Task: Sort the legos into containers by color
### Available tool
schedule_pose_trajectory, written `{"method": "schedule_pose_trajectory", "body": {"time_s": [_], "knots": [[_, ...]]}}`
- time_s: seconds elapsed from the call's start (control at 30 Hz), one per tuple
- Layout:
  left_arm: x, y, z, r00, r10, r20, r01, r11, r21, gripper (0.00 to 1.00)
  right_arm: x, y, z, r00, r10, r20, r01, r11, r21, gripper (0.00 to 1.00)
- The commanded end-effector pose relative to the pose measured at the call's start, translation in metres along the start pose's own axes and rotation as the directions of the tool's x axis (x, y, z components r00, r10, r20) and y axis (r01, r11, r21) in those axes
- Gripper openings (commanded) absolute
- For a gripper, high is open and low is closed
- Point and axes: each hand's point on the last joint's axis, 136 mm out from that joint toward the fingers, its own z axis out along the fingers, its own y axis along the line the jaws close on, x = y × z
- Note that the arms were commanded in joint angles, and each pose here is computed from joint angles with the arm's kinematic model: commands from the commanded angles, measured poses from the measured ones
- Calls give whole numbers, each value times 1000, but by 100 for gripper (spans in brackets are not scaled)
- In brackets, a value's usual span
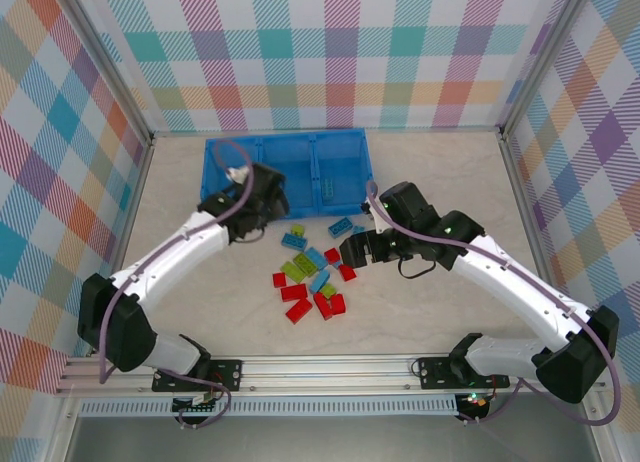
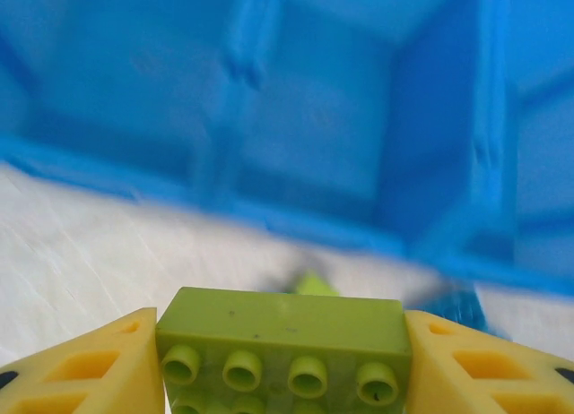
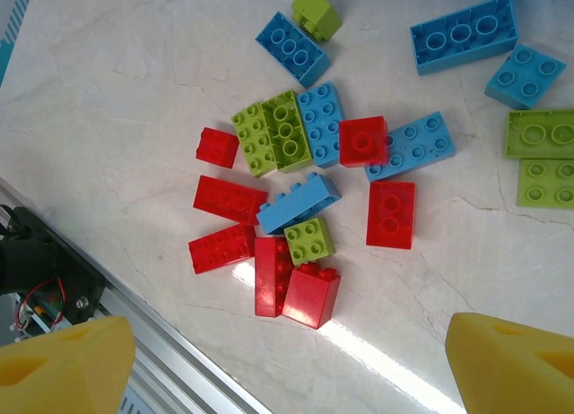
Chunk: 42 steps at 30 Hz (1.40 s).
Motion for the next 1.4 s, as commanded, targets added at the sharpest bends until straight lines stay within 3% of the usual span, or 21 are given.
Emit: {"method": "schedule_pose_trajectory", "body": {"time_s": [0.0, 0.1, 0.27, 0.43, 0.6, 0.77, 0.83, 0.9, 1.0, 1.13, 1.27, 1.37], "knots": [[-51, 25, 17, 996, -62, 58, 64, 997, -48, 59, -2, 4, -7, 999, 19, 31, -19, 1000, -23, 90], [-86, 48, 50, 984, -168, 60, 172, 982, -78, 59, 1, 4, -10, 999, 29, 39, -28, 999, -28, 91], [-109, 48, 101, 982, -185, -34, 181, 979, -94, 63, 7, -2, -16, 998, 39, 45, -39, 999, -3, 91], [-120, 46, 117, 981, -183, -59, 178, 981, -84, 80, 12, -10, -18, 998, 44, 47, -46, 998, 36, 91], [-132, 39, 86, 987, -160, -21, 159, 987, -33, 85, 11, -19, -11, 997, 55, 52, -59, 995, 75, 92], [-134, 23, 17, 993, -116, 21, 113, 987, 112, 88, 4, -29, 10, 995, 87, 45, -92, 988, 124, 91], [-122, 9, -15, 999, -37, 33, 30, 982, 188, 88, 1, -35, 22, 994, 106, 28, -109, 981, 160, 88], [-97, -8, -46, 992, 120, 44, -128, 960, 251, 89, 0, -40, 39, 993, 116, -2, -114, 976, 184, 87], [-47, -20, -82, 917, 396, 58, -393, 865, 311, 92, -2, -43, 70, 996, 80, -41, -70, 978, 195, 87], [32, -5, -104, 754, 654, 54, -625, 691, 364, 96, -6, -39, 110, 993, -31, -116, 54, 977, 204, 88], [94, 11, -119, 606, 787, 119, -738, 499, 455, 100, -4, -45, 143, 974, -81, -211, 133, 959, 249, 87], [112, 14, -134, 584, 779, 230, -755, 417, 505, 100, -3, -48, 160, 963, -89, -255, 155, 955, 253, 77]]}}
